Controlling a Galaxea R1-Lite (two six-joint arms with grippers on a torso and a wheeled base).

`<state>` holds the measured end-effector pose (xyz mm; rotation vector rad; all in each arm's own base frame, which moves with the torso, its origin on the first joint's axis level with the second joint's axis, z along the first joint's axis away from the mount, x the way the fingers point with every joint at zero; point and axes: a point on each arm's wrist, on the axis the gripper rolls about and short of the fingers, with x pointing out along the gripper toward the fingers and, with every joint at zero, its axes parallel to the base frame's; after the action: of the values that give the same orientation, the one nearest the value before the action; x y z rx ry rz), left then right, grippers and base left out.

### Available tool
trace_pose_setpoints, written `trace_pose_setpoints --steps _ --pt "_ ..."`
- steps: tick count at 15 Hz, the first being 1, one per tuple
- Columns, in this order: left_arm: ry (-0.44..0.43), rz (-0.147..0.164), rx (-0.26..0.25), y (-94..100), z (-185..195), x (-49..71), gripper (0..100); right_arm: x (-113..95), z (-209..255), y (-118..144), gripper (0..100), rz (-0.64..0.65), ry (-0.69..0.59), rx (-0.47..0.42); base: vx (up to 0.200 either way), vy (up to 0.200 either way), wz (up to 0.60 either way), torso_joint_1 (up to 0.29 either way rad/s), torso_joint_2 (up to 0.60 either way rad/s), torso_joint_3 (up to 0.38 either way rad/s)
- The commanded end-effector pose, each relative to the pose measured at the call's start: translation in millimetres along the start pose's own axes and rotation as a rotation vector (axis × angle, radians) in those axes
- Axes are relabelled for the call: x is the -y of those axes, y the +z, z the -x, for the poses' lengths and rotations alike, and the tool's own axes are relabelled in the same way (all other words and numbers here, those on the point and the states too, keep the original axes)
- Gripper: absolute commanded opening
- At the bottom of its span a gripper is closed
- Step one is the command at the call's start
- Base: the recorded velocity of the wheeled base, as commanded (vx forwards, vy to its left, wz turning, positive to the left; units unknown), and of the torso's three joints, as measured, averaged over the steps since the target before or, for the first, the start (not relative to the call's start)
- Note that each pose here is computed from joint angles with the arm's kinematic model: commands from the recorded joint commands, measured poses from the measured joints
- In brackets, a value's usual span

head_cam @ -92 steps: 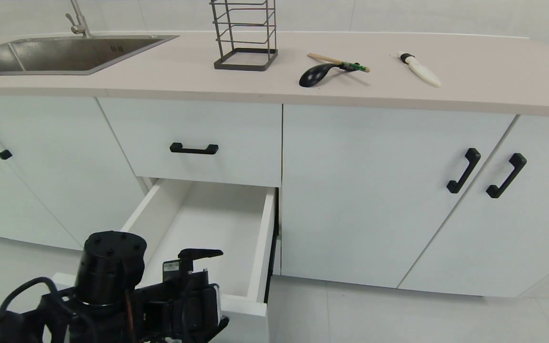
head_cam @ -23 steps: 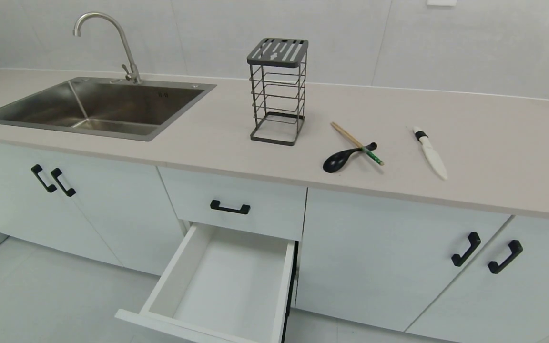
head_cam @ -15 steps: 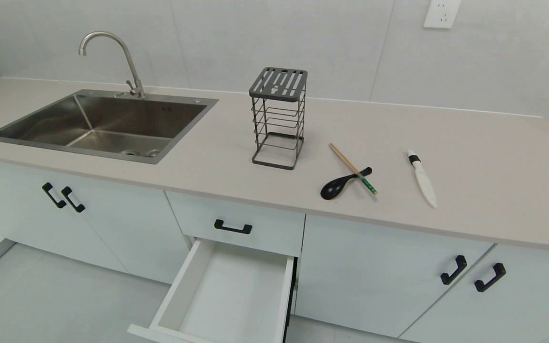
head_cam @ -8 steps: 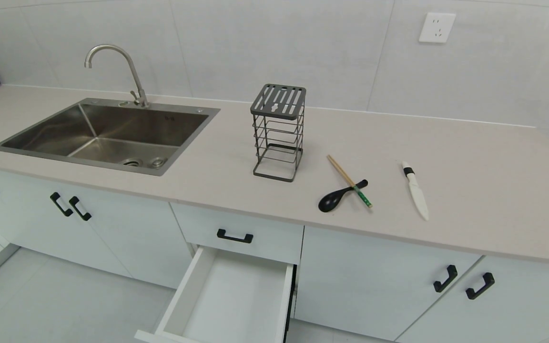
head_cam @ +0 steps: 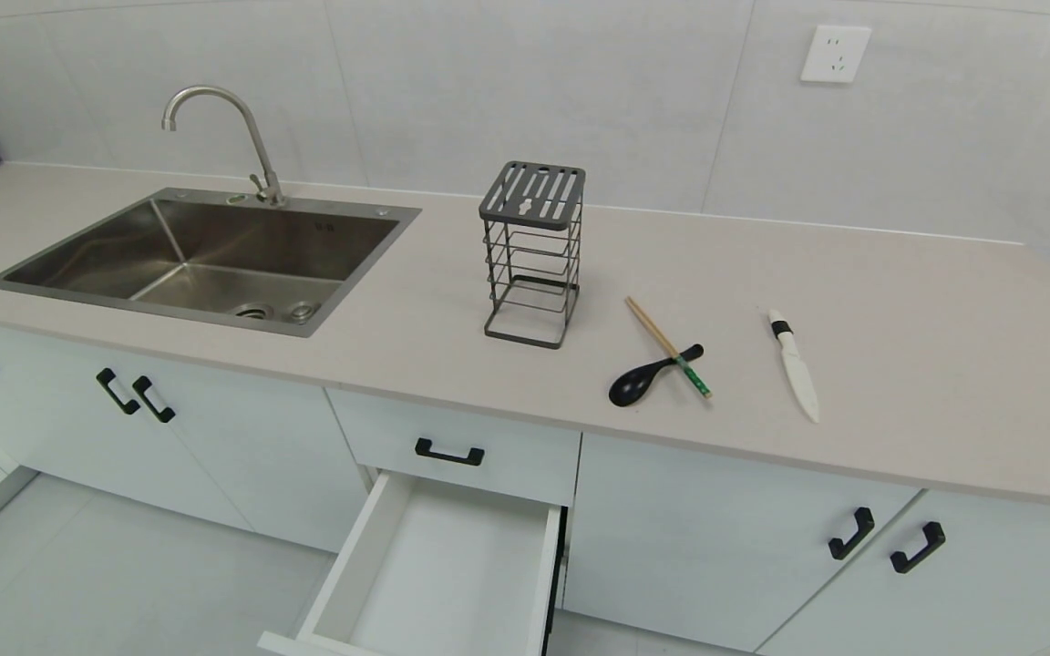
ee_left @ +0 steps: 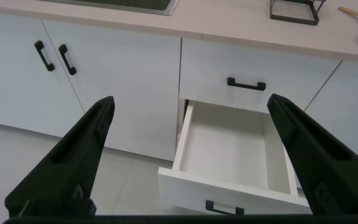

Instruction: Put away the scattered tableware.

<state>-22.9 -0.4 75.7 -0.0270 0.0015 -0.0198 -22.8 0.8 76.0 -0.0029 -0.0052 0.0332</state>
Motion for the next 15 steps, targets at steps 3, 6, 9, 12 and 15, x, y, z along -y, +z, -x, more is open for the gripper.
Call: trace_pose_setpoints --steps 3,6,9,12,15 --pt "0.0 0.001 -0.002 -0.1 -0.1 0.0 100 -0.1 0.0 -0.1 100 0.0 0.004 0.0 0.0 0.0 0.0 0.0 0.0 0.0" --pt "0.0 0.001 -0.002 -0.1 -0.1 0.0 100 -0.6 0.0 -0.2 100 0.011 0.025 -0.002 0.0 0.0 0.0 0.0 0.0 0.0" --pt "0.001 0.007 0.0 0.4 0.0 0.0 100 -1.2 0.0 1.5 100 0.041 0.052 0.016 0.0 0.0 0.0 0.0 0.0 0.0" --pt "0.015 0.027 0.002 0.5 0.0 -0.3 100 -2.0 13.3 82.2 100 0.062 0.044 0.272 0.2 0.0 0.0 0.001 -0.01 0.004" --pt "0.008 -0.004 -0.002 -0.1 -0.1 -0.2 100 -2.5 -11.4 124.7 100 0.06 0.191 0.163 0.0 0.0 0.0 0.0 0.0 0.0"
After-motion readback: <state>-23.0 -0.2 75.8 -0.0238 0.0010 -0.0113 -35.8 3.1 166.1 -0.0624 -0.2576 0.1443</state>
